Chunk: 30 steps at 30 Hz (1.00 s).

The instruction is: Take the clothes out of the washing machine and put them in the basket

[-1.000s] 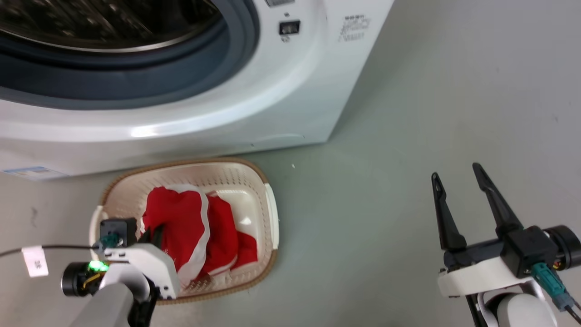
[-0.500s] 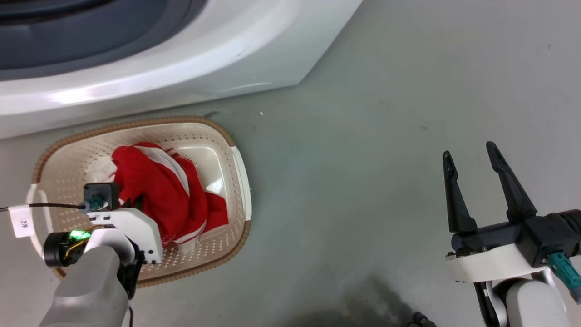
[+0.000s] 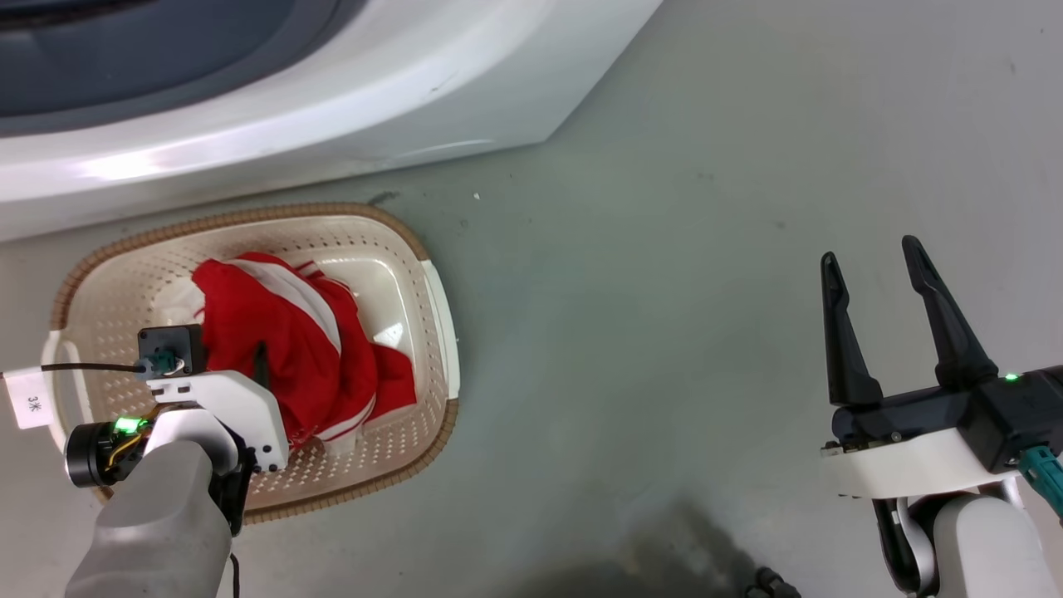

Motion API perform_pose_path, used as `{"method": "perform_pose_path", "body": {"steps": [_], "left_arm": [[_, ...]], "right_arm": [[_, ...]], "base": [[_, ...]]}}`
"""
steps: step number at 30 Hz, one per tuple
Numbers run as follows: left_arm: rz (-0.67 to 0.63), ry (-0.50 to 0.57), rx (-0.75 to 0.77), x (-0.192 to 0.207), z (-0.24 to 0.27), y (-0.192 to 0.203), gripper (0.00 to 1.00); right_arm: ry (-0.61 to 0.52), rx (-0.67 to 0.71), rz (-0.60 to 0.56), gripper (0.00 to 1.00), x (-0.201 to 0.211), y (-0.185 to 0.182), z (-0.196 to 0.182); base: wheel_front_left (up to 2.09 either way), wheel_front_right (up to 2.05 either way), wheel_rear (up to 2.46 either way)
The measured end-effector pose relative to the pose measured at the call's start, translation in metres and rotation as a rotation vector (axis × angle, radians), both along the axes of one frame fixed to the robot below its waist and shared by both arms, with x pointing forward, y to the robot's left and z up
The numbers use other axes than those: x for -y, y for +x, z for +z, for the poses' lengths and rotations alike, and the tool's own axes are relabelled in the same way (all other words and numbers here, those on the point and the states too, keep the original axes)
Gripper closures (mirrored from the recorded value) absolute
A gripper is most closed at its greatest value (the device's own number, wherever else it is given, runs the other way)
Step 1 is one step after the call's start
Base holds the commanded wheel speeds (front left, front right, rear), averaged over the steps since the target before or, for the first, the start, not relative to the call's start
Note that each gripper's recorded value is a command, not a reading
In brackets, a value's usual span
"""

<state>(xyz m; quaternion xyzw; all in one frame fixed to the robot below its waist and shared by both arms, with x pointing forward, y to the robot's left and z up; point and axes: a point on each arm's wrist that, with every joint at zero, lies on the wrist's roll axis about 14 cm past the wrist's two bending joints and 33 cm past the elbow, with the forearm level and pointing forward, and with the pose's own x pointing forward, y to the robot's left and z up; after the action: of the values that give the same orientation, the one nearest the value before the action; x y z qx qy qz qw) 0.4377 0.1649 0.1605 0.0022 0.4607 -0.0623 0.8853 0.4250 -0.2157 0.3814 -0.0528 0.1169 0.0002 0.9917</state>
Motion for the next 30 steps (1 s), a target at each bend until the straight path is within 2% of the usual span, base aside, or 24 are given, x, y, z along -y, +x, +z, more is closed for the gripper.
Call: {"method": "perform_pose_path", "body": {"steps": [11,17,21,30], "left_arm": [[0.043,-0.05,0.221,0.0,0.074,0.028,0.0],[0.063,-0.102,0.421,-0.001,0.143,0.037,0.0],[0.087,-0.15,0.606,-0.003,0.205,0.043,0.0],[0.072,-0.123,0.968,-0.015,0.327,0.009,0.0]], "right_arm": [[0.005,0.078,0.015,0.0,-0.006,-0.008,0.035],[0.007,0.14,0.019,0.0,-0.008,-0.019,0.062],[0.007,0.205,0.029,0.0,-0.012,-0.024,0.086],[0.019,0.329,0.074,0.0,-0.028,-0.039,0.13]], "base": [[0.0,0.0,0.0],[0.0,0.0,0.0],[0.0,0.0,0.0],[0.0,0.0,0.0]]}}
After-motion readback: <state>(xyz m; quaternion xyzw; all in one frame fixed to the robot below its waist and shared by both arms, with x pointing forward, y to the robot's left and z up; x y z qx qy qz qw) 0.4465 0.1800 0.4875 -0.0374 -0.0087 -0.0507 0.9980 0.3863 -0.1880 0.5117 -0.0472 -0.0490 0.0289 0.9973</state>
